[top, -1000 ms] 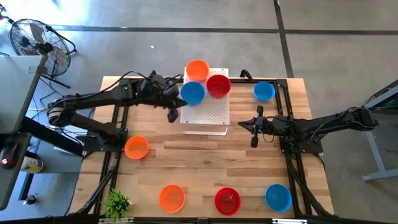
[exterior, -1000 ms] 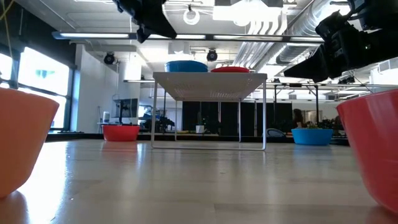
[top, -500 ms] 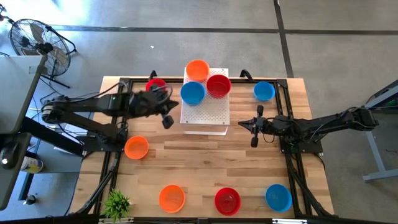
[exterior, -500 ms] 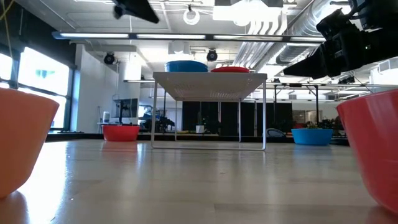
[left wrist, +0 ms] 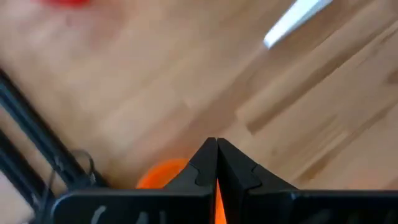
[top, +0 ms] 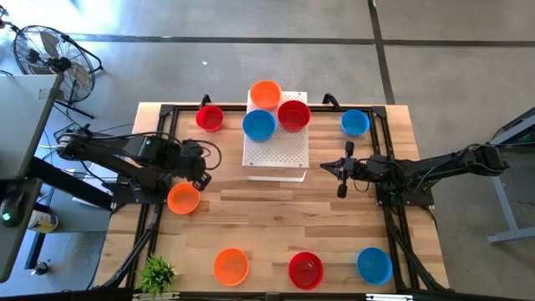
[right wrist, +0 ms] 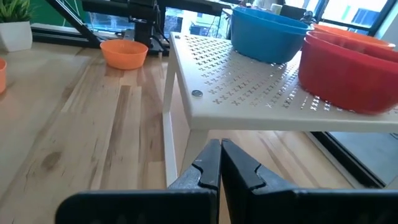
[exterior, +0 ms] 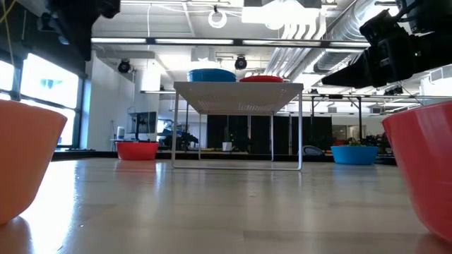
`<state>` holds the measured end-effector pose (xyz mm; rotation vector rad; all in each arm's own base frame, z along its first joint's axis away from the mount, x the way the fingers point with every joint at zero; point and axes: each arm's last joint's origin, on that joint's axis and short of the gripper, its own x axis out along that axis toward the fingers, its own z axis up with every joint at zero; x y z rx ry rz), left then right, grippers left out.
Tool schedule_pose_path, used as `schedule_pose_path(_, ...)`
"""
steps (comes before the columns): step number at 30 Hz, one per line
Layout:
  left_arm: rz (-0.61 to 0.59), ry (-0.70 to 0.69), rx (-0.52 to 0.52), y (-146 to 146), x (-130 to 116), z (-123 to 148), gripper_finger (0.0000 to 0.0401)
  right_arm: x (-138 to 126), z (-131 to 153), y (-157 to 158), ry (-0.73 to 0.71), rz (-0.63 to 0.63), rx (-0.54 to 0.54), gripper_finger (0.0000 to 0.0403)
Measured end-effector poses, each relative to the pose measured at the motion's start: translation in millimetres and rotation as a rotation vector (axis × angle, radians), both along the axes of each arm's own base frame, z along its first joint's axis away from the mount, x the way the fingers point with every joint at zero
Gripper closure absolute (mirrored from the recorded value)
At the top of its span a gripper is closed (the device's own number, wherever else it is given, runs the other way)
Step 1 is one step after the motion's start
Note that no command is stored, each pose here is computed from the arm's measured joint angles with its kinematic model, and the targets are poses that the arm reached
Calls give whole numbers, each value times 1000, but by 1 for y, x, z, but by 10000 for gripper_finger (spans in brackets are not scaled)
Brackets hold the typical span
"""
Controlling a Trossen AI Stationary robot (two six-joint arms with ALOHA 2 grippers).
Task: Pick & Place Mini bowls
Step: Stack the orange bowl on top of the orange bowls on the shelf
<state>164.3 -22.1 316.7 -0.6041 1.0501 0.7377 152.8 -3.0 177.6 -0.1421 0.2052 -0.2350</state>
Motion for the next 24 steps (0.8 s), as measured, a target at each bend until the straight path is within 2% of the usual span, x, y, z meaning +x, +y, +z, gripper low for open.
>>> schedule_pose_path(6,34,37,-159,-12,4,-24,401,0,2,0,-15,-2,-30,403)
schedule_pose_path(13,46,54,-196,-15,2,-72,401,1,5,0,-38,6,-49,403)
schedule_pose_path(17,73,106,-281,-17,-3,-95,399,1,5,0,-39,6,-49,403)
schedule_pose_path(20,60,90,-335,-19,1,-107,385,1,5,0,-38,6,-49,402)
schedule_pose_path(24,53,61,-347,-20,4,-113,348,1,5,0,-37,7,-55,402)
